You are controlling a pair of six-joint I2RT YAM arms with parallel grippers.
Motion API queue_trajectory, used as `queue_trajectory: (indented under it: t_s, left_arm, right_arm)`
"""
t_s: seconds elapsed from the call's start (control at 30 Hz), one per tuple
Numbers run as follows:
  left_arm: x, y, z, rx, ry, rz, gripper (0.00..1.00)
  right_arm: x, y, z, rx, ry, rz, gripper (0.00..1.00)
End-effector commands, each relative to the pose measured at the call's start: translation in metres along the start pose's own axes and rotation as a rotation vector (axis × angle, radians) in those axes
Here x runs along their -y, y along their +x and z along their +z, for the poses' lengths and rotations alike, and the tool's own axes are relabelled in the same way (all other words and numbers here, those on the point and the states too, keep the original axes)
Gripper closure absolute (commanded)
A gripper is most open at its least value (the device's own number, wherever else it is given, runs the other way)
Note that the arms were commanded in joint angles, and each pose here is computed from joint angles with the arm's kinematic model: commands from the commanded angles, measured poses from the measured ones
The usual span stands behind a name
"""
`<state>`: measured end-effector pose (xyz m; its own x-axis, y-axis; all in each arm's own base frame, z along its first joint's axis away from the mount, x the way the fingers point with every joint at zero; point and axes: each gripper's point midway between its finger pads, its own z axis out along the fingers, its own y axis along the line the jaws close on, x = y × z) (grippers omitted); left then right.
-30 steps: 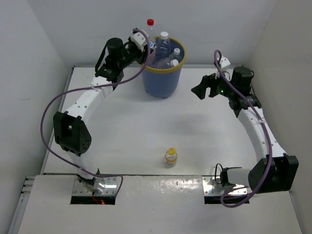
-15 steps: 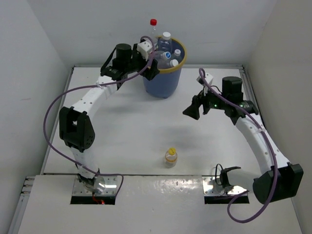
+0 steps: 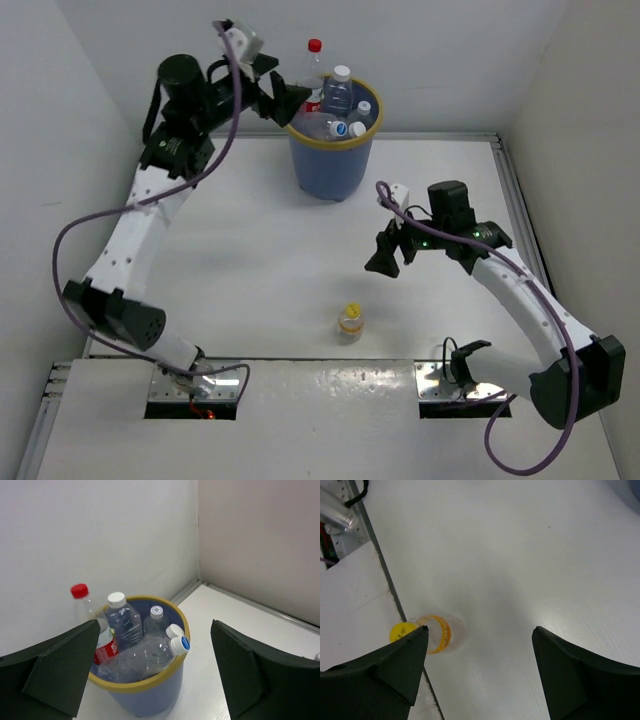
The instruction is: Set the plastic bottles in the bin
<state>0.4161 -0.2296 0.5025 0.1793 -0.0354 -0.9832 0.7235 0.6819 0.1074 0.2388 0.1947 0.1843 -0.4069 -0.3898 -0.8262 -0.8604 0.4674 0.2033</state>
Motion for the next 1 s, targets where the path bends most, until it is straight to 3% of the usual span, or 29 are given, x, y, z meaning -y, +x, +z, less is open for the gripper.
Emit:
queue_trajectory:
  t_s: [0.0, 0.03, 0.1, 0.13, 0.17, 0.43, 0.8, 0.97]
  left_arm:
    - [0.012, -0.006, -0.032, 0.003, 0.01, -0.035, 0.0]
    - [0.016, -0.012, -0.048, 0.014, 0.001, -0.027, 0.0]
    - [0.017, 0.028, -0.06, -0.063, -0.017, -0.051, 0.0]
    - [0.019, 0.026, -0.072, -0.058, -0.027, -0.046, 0.0]
    - [0.022, 0.049, -0.076, -0.1, -0.027, -0.071, 0.0]
    - [0.028, 0.092, -0.101, -0.186, -0.055, -0.119, 0.0]
    - [0.027, 0.108, -0.107, -0.218, -0.062, -0.119, 0.0]
    - [0.027, 0.112, -0.107, -0.226, -0.062, -0.124, 0.0]
  right_arm:
    - [-0.02, 0.002, 0.005, -0.008, -0.061, -0.075, 0.17]
    - [-0.029, 0.006, 0.008, -0.023, -0.094, -0.087, 0.17]
    - [-0.048, 0.023, 0.013, -0.076, -0.159, -0.11, 0.18]
    - [-0.053, 0.03, 0.015, -0.095, -0.179, -0.114, 0.18]
    - [-0.057, 0.038, 0.016, -0.111, -0.195, -0.118, 0.18]
    - [-0.096, 0.063, 0.023, -0.182, -0.352, -0.167, 0.21]
    - [-0.108, 0.07, 0.041, -0.221, -0.372, -0.271, 0.22]
    - [-0.104, 0.071, 0.048, -0.222, -0.356, -0.29, 0.3]
